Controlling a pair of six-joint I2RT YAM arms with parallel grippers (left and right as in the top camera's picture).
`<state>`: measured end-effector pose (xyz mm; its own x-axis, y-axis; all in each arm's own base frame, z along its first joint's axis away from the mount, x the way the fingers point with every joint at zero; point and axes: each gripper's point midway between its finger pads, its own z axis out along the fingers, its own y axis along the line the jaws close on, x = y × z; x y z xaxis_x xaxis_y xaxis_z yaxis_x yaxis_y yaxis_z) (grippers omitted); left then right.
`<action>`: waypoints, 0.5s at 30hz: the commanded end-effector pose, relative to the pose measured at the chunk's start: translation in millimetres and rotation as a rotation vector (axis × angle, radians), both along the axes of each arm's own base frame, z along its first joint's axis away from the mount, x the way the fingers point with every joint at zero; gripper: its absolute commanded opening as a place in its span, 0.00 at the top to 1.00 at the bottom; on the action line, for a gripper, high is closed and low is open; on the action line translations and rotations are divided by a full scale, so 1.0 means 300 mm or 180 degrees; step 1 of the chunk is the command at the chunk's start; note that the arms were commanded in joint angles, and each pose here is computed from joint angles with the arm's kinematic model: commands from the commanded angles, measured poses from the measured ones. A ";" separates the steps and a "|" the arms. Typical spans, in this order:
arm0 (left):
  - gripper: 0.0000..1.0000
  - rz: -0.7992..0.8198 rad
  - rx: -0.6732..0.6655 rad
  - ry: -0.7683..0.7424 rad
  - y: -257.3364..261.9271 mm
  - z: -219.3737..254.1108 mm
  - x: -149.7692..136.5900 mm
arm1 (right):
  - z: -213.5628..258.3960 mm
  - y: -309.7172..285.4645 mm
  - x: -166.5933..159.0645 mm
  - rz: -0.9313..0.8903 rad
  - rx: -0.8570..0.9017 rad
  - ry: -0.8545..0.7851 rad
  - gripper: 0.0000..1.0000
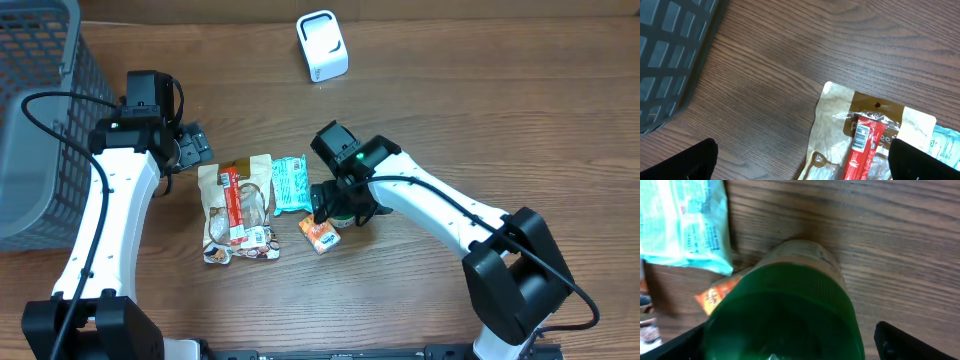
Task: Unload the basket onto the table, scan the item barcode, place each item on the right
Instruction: 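Grasp the green-lidded jar with the right gripper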
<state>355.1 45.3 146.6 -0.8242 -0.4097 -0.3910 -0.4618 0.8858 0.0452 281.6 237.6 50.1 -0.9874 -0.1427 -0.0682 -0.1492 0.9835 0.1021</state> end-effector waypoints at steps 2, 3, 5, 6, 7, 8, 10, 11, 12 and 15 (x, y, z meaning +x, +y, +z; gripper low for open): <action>0.00 -0.0042 0.0049 -0.0033 0.007 0.017 0.016 | -0.025 -0.027 0.011 -0.0041 -0.0140 -0.0102 0.13; 0.00 -0.0042 0.0049 -0.0033 0.007 0.017 0.016 | -0.025 -0.037 0.014 -0.0046 -0.0193 -0.0123 0.16; 0.00 -0.0042 0.0049 -0.0033 0.007 0.017 0.016 | -0.025 -0.067 0.023 -0.0066 -0.0337 -0.0183 0.19; 0.00 -0.0042 0.0049 -0.0033 0.007 0.017 0.016 | -0.024 -0.079 0.029 -0.0076 -0.0393 -0.0213 0.21; 0.00 -0.0042 0.0049 -0.0033 0.007 0.017 0.016 | -0.024 -0.087 0.033 -0.0086 -0.0424 -0.0227 0.22; 0.00 -0.0042 0.0049 -0.0033 0.007 0.017 0.016 | -0.023 -0.092 0.035 -0.0095 -0.0436 -0.0229 0.22; 0.00 -0.0042 0.0049 -0.0033 0.007 0.017 0.016 | -0.023 -0.106 0.039 -0.0129 -0.0450 -0.0211 0.22; 0.00 -0.0042 0.0049 -0.0033 0.007 0.017 0.016 | -0.023 -0.116 0.042 -0.0153 -0.0461 -0.0205 0.22; 0.00 -0.0042 0.0049 -0.0033 0.007 0.017 0.016 | -0.023 -0.126 0.049 -0.0179 -0.0469 -0.0208 0.22; 0.00 -0.0042 0.0049 -0.0033 0.007 0.017 0.016 | -0.022 -0.152 0.067 -0.0268 -0.0468 -0.0202 0.22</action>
<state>355.1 45.3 146.6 -0.8242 -0.4097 -0.3910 -0.4618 0.8858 0.0452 292.8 207.8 44.3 -0.9889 -0.1083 -0.1022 -0.1070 0.9941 -0.0177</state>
